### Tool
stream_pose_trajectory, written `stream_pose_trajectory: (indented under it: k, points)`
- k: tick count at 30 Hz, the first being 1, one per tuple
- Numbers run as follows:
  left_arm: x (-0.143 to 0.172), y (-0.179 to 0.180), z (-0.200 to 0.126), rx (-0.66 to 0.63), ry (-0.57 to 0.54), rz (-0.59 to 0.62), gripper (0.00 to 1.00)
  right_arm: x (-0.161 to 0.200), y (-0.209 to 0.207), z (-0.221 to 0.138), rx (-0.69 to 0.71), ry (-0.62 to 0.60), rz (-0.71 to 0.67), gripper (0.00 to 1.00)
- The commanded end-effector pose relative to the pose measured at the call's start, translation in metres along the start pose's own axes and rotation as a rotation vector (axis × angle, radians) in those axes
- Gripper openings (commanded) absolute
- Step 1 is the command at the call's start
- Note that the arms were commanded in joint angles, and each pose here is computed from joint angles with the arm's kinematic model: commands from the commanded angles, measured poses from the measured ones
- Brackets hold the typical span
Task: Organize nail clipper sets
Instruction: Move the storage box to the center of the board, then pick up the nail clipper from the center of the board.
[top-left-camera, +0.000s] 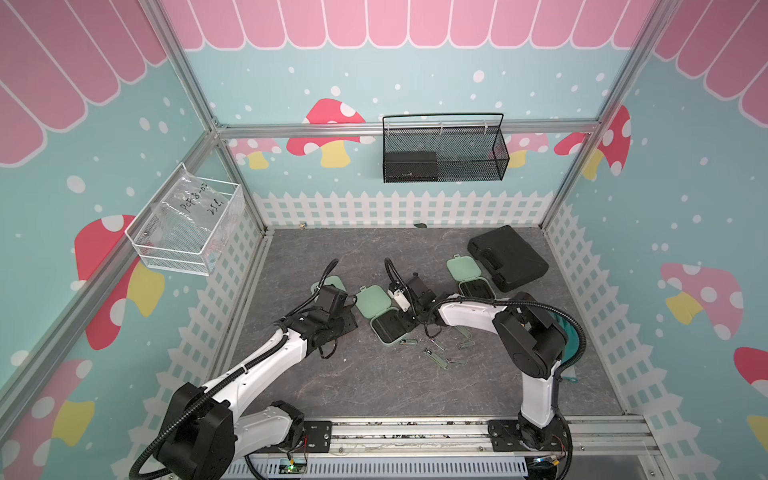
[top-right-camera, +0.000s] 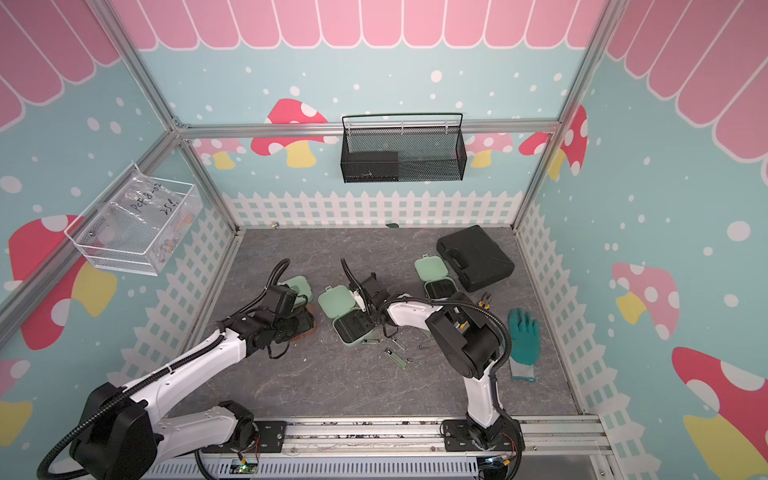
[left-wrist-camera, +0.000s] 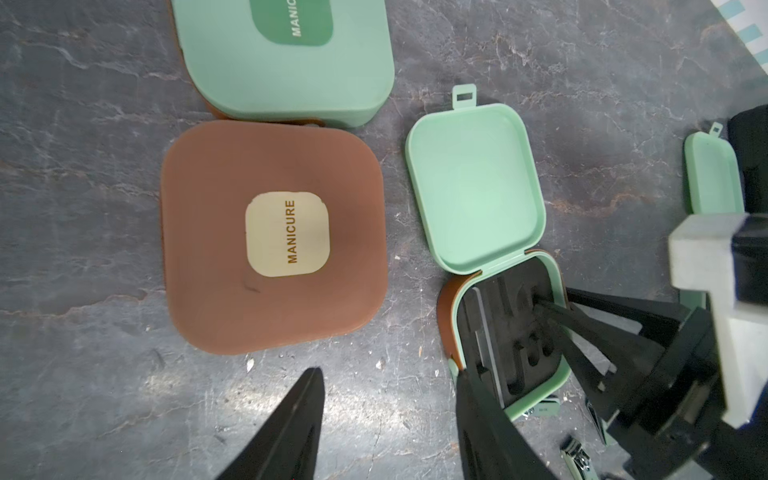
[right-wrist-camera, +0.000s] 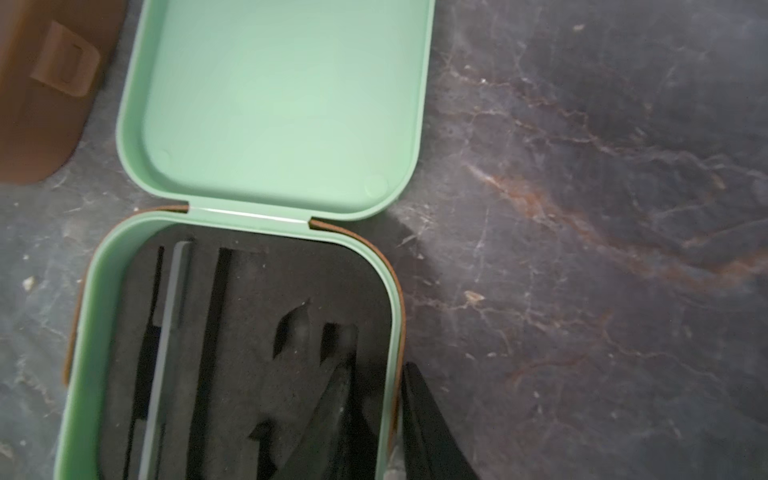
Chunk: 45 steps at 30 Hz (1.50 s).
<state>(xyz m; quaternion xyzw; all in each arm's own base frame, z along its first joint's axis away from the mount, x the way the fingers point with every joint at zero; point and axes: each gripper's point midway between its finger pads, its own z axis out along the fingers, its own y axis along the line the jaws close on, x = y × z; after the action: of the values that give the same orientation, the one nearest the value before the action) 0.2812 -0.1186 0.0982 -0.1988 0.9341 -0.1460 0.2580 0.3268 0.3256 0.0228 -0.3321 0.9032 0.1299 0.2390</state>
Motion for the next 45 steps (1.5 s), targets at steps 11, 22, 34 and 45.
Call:
stream_pose_trajectory:
  k: [11, 22, 34, 45]
  points:
    - [0.007, -0.002, -0.002, 0.010, 0.007, -0.006, 0.54, -0.026, 0.015, -0.053, -0.026, -0.036, 0.005, 0.44]
    - [0.009, -0.006, -0.006, 0.036, 0.009, 0.001, 0.54, 0.052, 0.011, -0.103, -0.029, 0.017, 0.031, 0.50]
    - [0.014, -0.007, -0.005, 0.045, 0.016, -0.001, 0.54, 0.118, 0.006, -0.103, -0.022, 0.155, 0.029, 0.53]
    - [0.015, -0.011, -0.002, 0.046, 0.025, 0.008, 0.54, 0.142, 0.013, -0.085, -0.024, 0.280, 0.018, 0.52]
